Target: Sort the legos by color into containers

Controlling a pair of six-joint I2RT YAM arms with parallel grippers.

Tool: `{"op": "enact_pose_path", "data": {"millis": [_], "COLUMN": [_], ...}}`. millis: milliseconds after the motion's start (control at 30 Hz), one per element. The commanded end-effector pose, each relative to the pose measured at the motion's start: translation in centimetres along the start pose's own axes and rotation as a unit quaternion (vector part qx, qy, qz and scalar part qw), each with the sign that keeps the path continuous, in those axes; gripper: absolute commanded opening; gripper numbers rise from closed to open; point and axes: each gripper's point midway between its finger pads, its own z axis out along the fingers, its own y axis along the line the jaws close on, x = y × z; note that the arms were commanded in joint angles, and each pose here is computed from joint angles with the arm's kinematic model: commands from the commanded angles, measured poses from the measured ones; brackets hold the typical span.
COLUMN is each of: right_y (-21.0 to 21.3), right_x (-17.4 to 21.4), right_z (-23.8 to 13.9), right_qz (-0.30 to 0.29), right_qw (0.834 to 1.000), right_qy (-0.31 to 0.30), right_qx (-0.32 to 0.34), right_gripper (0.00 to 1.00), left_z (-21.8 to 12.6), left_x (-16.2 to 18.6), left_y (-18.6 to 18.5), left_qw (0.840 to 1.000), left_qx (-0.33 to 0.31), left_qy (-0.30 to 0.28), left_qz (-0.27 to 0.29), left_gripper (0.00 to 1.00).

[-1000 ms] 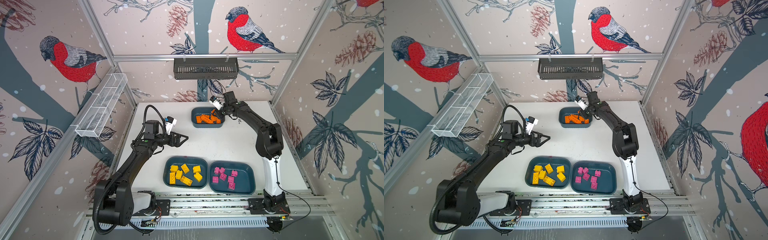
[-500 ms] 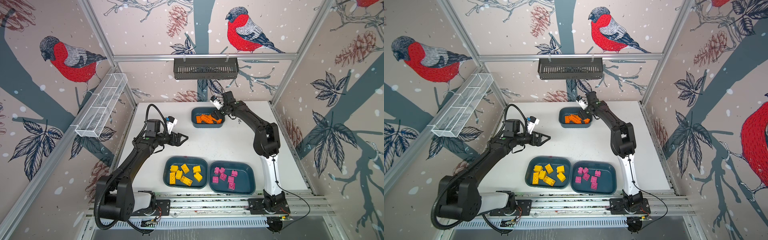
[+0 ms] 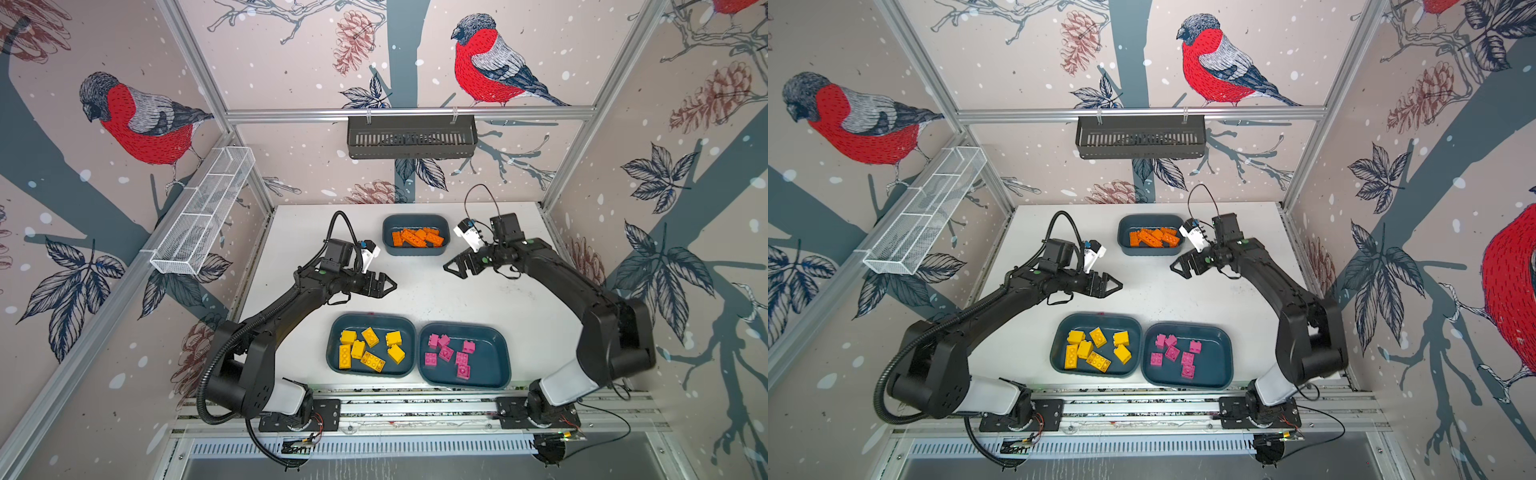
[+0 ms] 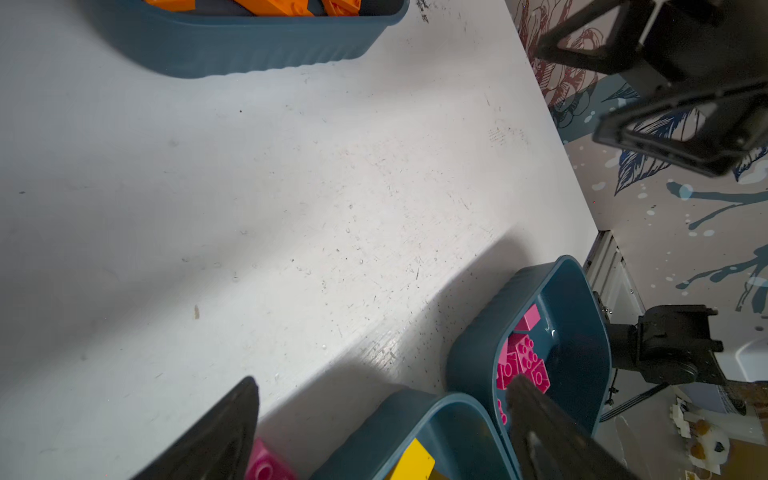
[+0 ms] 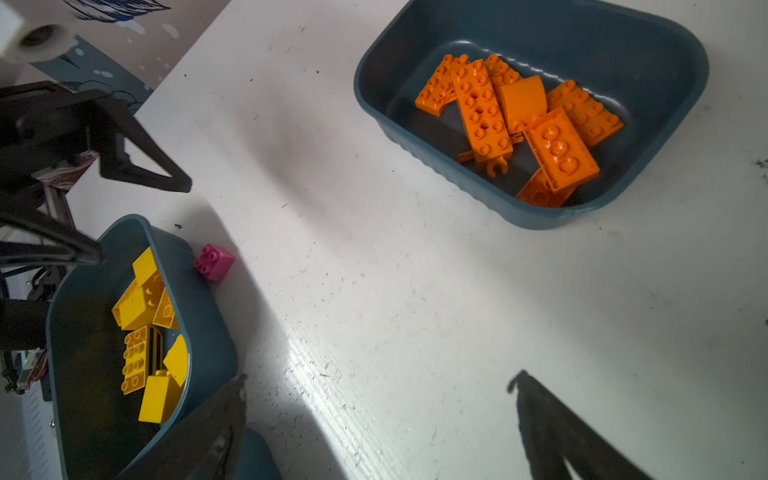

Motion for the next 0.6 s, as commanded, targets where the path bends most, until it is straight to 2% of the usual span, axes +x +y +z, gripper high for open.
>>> {"op": "enact_pose_path", "data": {"millis": [0,100,233,433,567], "right_y": [1.2,0.9,0.1,-0.9,-1.4], "right_x": [0.2,1.3,2.1,3.3,3.6], "right_z": [-0.9,-1.7,-2.4,-2.7,-2.8], "right_qz": [0.005,0.017,0.032,0.046,0.05], "right_qw": [0.999,0.999,0.999,0.998,0.998], "right_qy": [-0.036,-0.034,-0.038,-0.031,-0.029], "right_qx": [-0.019,-0.009,0.003,0.014,0.019], "right_gripper": [0.99,0.99,0.99,0.99,0.99], "left_z": [1.2,3.1,5.5,9.1,9.9], "left_x": [0.4,1.9,2.3,5.7,7.1], "left_y": [0.7,1.0,0.1,-1.0,-0.7], "left_qw": [0.999,0.996,0.991,0.968,0.956], "left_qx": [-0.036,-0.055,-0.06,-0.089,-0.113], "left_qy": [0.018,0.06,0.099,0.212,0.246], "left_qz": [-0.024,-0.043,-0.071,-0.098,-0.113], "left_gripper": [0.91,0.91,0.89,0.86,0.84]}}
